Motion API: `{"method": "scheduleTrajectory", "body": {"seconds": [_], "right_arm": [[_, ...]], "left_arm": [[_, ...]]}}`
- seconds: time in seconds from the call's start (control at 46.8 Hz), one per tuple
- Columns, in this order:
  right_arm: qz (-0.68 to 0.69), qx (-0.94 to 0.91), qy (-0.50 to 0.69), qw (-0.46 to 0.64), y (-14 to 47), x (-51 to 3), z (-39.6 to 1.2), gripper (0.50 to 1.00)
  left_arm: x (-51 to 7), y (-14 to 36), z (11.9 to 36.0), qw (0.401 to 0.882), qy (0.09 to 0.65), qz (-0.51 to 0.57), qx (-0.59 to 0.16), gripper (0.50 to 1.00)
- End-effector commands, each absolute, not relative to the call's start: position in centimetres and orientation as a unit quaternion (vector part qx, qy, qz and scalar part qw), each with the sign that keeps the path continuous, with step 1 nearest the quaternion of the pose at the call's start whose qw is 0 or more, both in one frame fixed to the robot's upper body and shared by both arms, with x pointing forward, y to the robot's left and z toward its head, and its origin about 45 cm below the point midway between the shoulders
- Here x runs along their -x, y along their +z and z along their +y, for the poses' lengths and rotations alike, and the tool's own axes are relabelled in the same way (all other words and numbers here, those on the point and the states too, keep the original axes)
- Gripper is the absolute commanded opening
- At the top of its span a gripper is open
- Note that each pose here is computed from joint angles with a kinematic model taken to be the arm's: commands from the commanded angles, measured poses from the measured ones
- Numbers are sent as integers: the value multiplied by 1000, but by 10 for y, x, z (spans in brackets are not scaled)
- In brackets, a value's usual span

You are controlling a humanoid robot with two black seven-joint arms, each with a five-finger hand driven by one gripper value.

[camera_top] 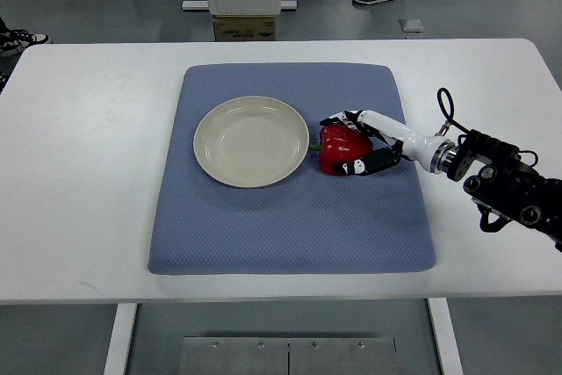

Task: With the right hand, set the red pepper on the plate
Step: 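Lift the pepper with the right hand and carry it over the plate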

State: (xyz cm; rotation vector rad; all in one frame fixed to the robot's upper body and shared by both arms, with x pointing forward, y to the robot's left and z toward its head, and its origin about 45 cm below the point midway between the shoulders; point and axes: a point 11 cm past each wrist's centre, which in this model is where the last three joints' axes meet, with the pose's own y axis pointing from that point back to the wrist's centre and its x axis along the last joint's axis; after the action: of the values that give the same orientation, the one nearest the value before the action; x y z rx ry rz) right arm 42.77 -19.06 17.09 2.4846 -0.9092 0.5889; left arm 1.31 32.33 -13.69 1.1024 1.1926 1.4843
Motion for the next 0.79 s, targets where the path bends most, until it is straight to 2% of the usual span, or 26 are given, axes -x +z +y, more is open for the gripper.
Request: {"method": "scheduleTrajectory", "body": {"seconds": [0.0, 0.278, 0.47, 0.77], "right_arm": [[-335, -894, 213, 208, 175, -431, -191, 500], [-374, -881, 227, 180, 206, -450, -195, 500], [-373, -878, 240, 178, 227, -462, -183, 500], [-336, -891, 253, 170, 255, -467, -107, 500]], "left_arm": [[-13, -137, 323, 454, 601, 484, -446, 1000], [-13, -137, 323, 453, 601, 483, -447, 1000], [-13, -137, 323, 453, 601, 483, -447, 1000], [-13, -137, 323, 453, 601, 483, -447, 1000]]}}
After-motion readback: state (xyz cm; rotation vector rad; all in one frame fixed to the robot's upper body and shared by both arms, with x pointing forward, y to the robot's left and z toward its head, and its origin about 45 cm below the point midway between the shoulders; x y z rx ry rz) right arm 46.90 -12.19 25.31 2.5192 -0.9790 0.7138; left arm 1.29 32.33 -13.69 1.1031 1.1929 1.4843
